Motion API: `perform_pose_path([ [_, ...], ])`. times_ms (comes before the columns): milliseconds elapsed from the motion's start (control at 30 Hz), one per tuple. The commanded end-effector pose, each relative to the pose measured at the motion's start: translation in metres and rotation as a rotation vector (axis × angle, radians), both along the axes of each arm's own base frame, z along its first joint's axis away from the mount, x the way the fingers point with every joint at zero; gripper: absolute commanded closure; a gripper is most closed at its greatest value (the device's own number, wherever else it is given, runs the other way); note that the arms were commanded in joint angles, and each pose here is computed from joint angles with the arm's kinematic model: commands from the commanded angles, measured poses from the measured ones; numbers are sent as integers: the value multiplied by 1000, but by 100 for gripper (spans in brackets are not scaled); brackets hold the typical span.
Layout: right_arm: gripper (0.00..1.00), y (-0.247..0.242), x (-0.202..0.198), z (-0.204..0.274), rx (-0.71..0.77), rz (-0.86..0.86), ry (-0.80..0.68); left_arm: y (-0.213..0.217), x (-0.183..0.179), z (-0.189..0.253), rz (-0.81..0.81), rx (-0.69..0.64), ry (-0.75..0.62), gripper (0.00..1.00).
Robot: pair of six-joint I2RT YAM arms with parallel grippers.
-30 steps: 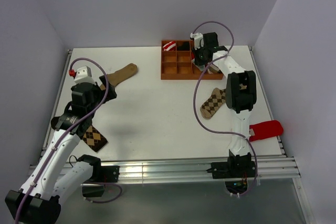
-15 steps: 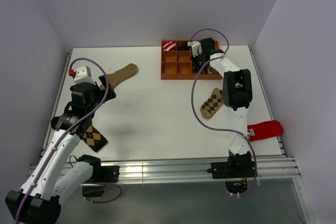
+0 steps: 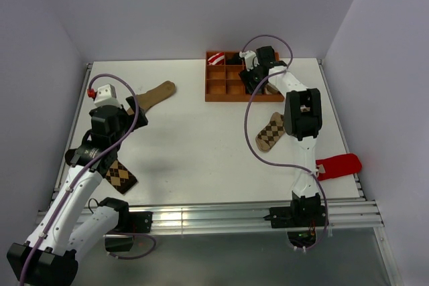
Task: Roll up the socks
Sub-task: Place the sock in the storage box.
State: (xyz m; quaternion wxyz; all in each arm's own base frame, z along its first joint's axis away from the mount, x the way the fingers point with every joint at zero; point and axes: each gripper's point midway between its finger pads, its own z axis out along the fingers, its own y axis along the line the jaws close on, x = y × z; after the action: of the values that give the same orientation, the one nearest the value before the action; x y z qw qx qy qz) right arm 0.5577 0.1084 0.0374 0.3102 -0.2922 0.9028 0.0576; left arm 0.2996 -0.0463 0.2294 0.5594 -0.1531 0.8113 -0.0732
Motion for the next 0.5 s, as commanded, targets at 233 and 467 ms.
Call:
perform_pose_path([
  [233,26,6,0,79,44,1,-123,4,3,8,7,14,-41,1],
  [467,20,0,-15,146,130,-155,-225,8,0,8,26,15,-38,0],
])
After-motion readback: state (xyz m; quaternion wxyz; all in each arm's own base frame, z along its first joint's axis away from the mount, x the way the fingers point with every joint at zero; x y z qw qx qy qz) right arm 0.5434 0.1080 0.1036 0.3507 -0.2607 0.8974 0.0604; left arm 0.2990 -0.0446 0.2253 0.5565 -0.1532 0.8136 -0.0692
